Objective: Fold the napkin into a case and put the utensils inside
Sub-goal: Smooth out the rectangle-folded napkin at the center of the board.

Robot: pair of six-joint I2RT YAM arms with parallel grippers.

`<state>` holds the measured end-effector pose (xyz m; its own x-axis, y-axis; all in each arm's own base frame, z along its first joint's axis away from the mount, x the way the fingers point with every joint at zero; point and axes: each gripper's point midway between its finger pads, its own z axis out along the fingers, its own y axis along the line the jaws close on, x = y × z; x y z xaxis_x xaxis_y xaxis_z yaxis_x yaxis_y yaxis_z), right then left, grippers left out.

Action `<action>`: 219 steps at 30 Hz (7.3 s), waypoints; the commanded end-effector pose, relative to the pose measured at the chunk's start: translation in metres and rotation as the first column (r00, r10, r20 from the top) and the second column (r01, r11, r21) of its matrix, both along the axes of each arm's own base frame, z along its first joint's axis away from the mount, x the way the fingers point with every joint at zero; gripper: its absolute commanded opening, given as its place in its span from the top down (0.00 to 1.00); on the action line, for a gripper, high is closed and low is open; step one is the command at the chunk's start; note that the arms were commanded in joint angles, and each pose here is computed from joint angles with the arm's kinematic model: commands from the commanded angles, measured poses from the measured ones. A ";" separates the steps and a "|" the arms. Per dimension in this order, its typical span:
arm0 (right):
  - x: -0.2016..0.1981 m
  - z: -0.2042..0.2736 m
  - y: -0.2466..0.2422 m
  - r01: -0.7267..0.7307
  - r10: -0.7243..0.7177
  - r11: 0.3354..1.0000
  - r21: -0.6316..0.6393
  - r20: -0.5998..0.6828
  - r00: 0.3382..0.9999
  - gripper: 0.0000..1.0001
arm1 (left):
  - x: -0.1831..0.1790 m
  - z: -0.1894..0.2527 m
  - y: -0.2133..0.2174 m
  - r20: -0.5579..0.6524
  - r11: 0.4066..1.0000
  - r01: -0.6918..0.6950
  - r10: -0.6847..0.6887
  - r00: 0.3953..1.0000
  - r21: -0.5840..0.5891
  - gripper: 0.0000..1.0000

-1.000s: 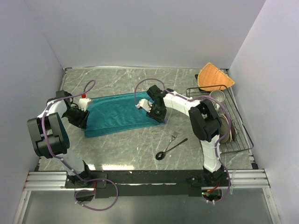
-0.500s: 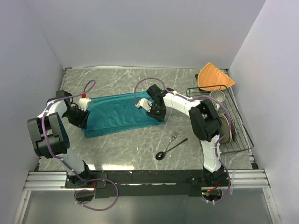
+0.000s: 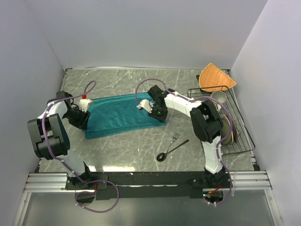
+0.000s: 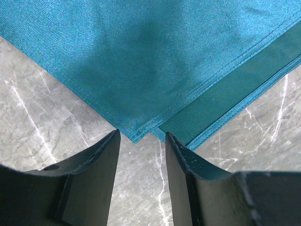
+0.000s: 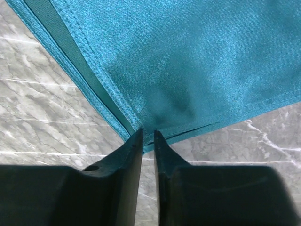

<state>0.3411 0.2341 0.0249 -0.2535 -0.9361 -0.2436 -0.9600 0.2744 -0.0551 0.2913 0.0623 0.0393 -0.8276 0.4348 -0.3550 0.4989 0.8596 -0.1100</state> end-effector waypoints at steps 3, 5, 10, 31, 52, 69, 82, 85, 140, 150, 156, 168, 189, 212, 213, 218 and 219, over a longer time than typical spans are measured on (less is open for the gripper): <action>0.013 0.008 0.000 0.001 -0.001 1.000 0.001 0.034 0.999 0.92 | 0.006 0.000 0.003 0.016 1.000 0.014 -0.014 1.000 0.003 0.52; 0.013 0.008 0.000 0.002 -0.002 1.000 0.000 0.035 0.999 0.99 | 0.005 0.000 0.003 0.012 1.000 0.013 -0.013 1.000 0.001 0.53; 0.014 0.019 0.001 0.025 -0.026 1.000 0.017 0.038 0.999 1.00 | 0.003 0.000 0.002 0.006 1.000 0.004 -0.004 1.000 -0.011 0.56; 0.003 0.025 -0.012 0.686 -0.604 0.713 0.142 -0.373 0.705 0.67 | 0.009 0.011 0.014 -0.085 0.896 -0.381 0.372 0.924 -0.228 0.53; 0.001 -0.013 -0.011 0.788 -0.700 0.613 0.049 -0.430 0.571 0.61 | 0.008 0.011 0.015 -0.071 0.895 -0.390 0.384 0.921 -0.216 0.50; 0.004 -0.020 -0.018 0.786 -0.756 0.617 0.047 -0.242 0.608 0.75 | 0.010 0.011 0.017 -0.059 0.894 -0.396 0.393 0.918 -0.210 0.51; 0.000 -0.011 -0.016 0.757 -0.745 0.652 0.044 -0.149 0.650 1.00 | 0.009 0.012 0.017 -0.056 0.895 -0.394 0.391 0.919 -0.208 0.51; 0.004 0.003 -0.014 0.754 -0.741 0.653 0.077 -0.146 0.656 1.00 | 0.009 0.013 0.017 -0.052 0.897 -0.391 0.389 0.920 -0.207 0.51; 0.005 0.016 0.005 0.756 -0.736 0.649 0.083 -0.181 0.652 0.89 | 0.011 0.009 0.017 -0.062 0.894 -0.395 0.391 0.918 -0.213 0.42; 0.005 0.029 -0.001 0.757 -0.744 0.645 0.105 -0.143 0.653 1.00 | 0.011 0.011 0.019 -0.050 0.892 -0.404 0.402 0.914 -0.204 0.41; 0.005 0.038 -0.007 0.761 -0.752 0.637 0.123 -0.121 0.648 1.00 | 0.014 0.016 0.025 -0.041 0.879 -0.425 0.427 0.904 -0.214 0.38; 0.008 0.034 -0.020 0.783 -0.780 0.613 0.103 -0.079 0.621 1.00 | 0.008 0.005 0.018 -0.115 0.871 -0.430 0.414 0.903 -0.238 0.42; 0.008 0.033 -0.021 0.782 -0.778 0.616 0.094 -0.082 0.623 1.00 | -0.011 -0.010 0.001 -0.181 0.888 -0.401 0.367 0.912 -0.223 0.56; 0.003 0.041 -0.027 0.778 -0.776 0.620 0.102 -0.068 0.627 1.00 | -0.023 0.004 -0.010 -0.197 0.894 -0.378 0.336 0.921 -0.242 0.99; 0.003 0.043 -0.028 0.777 -0.776 0.620 0.109 -0.063 0.628 1.00 | -0.025 0.005 -0.011 -0.197 0.896 -0.373 0.331 0.923 -0.241 0.99; -0.001 0.047 -0.035 0.780 -0.780 0.616 0.112 -0.053 0.624 1.00 | -0.035 0.008 -0.014 -0.189 0.908 -0.357 0.319 0.929 -0.220 0.99; -0.001 0.047 -0.036 0.780 -0.780 0.616 0.113 -0.052 0.624 1.00 | -0.038 0.007 -0.014 -0.191 0.911 -0.353 0.315 0.930 -0.214 0.99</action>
<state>0.3351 0.2065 0.0466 -0.8918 -0.3639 -0.2690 -0.3901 0.9194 0.0497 0.2639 0.0557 0.0356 -0.9658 0.0078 -0.2593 0.1117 0.9147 -0.3884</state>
